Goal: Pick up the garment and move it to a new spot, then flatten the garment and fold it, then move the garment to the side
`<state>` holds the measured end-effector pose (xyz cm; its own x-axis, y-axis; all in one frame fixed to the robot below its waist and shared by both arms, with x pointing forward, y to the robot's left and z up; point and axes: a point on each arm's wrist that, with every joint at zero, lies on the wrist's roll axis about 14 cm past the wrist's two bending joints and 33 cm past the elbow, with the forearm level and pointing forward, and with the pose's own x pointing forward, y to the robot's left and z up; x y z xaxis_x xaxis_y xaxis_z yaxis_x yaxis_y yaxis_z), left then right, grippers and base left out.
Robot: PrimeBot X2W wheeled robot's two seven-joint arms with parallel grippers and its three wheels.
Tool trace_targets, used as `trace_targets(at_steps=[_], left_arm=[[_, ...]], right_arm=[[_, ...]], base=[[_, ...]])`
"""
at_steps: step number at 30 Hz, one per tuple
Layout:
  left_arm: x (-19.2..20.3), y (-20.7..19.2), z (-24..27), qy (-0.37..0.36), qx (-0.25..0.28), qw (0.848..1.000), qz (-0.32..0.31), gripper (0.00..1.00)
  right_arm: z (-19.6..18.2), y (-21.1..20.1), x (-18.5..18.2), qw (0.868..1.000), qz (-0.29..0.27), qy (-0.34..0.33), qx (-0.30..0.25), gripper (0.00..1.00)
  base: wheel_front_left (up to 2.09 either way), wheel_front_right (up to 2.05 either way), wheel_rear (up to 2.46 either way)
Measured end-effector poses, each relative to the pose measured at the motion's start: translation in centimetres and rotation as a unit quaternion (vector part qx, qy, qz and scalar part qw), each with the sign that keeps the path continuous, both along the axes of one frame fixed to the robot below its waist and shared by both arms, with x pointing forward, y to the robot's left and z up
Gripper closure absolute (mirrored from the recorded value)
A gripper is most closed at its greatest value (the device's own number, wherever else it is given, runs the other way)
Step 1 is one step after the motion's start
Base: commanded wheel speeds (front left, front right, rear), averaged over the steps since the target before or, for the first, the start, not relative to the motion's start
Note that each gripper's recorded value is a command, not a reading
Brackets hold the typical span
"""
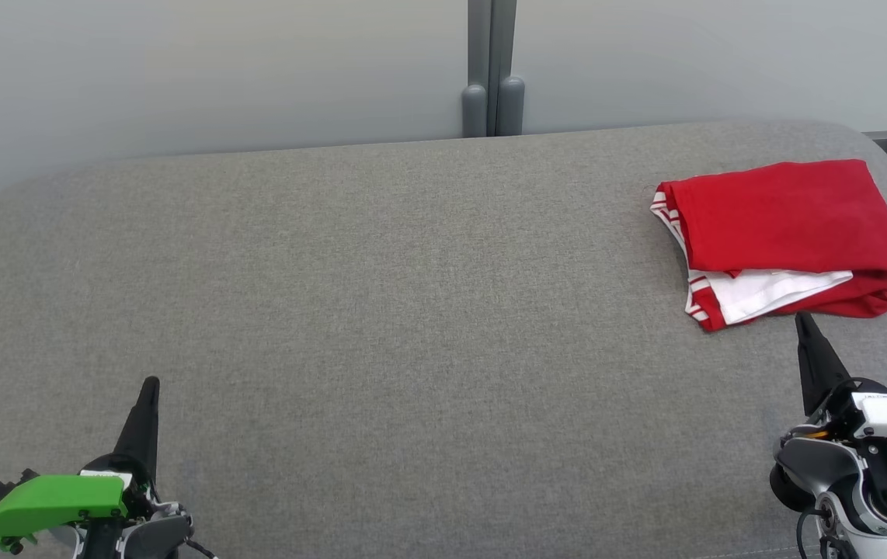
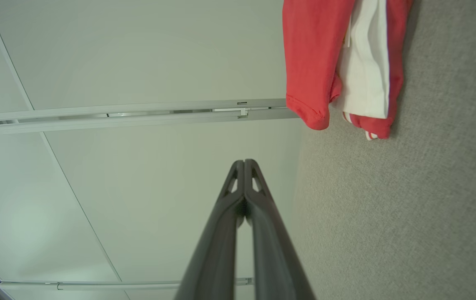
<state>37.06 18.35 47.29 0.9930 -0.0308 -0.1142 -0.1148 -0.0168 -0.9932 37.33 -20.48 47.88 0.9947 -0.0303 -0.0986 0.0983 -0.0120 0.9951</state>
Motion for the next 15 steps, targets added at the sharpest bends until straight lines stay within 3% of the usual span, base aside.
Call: trace_targets(at_steps=[15], left_arm=[[0.0,0.04,-0.04,0.0,0.0,1.0,0.001,1.0]], right_arm=[[-0.09,-0.02,-0.02,1.0,0.0,0.001,0.0,1.0]], base=[[0.0,0.0,0.0]])
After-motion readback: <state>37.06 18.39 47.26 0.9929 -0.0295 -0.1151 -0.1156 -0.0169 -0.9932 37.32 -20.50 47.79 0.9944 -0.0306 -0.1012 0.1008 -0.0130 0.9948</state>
